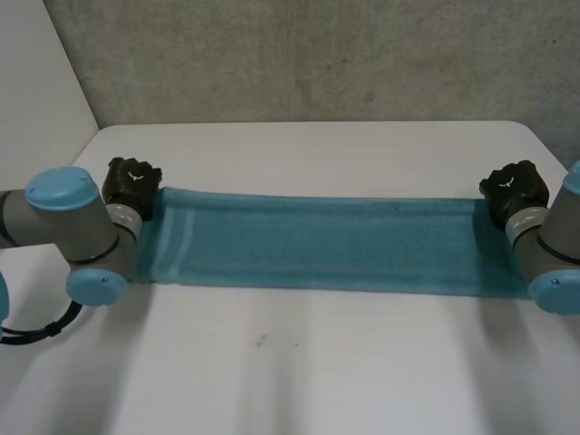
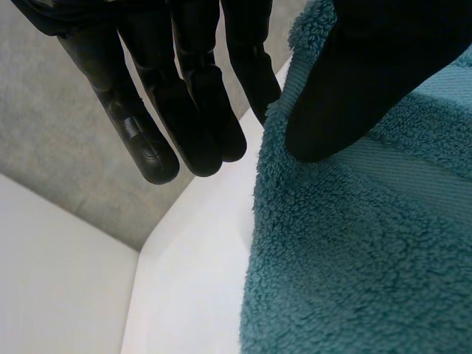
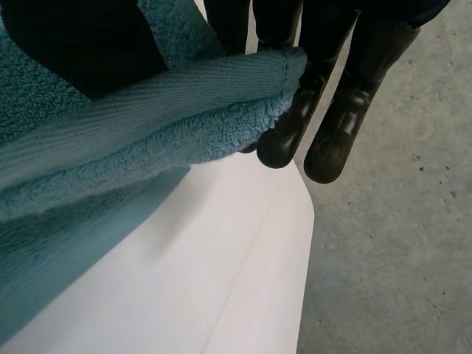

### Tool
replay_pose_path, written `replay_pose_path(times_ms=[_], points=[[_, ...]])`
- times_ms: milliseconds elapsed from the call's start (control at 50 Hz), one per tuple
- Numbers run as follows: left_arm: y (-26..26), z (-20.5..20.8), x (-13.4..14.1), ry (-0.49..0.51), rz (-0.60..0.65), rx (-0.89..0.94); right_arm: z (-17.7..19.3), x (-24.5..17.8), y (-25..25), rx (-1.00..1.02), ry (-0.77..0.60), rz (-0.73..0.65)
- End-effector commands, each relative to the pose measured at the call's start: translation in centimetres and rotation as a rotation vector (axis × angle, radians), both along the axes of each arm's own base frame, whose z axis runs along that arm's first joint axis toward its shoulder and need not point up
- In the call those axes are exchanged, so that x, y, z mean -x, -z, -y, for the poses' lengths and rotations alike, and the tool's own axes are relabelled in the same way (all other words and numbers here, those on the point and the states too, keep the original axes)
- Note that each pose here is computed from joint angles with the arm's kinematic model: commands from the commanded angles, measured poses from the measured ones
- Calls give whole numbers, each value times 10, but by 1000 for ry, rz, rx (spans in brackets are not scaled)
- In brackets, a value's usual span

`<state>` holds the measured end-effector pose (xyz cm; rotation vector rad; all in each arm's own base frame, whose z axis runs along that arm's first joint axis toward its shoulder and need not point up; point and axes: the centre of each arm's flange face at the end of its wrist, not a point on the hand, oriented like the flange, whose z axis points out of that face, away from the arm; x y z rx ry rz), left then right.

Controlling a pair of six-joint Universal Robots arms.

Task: Fold the laundry

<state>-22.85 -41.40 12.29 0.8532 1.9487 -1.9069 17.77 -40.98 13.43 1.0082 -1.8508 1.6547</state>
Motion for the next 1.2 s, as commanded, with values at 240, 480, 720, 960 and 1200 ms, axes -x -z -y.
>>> replay_pose_path(times_ms=[240,480,720,960,1200], points=[[-14,-12,28,102,71,119,26,-8,-20,183,31,68],[-86,-52,15,86,40,202,-19,1,-139,321,13,305],[-90,-58,-31,-23,-93,92,-72,41,-100,-155,60,309],[-51,-48,-51,-92,-186,-75,-82,68,-58,-312,43,377],[-39,-51,-52,-106,-194,-113,-71,77,-18,-306,14,410]])
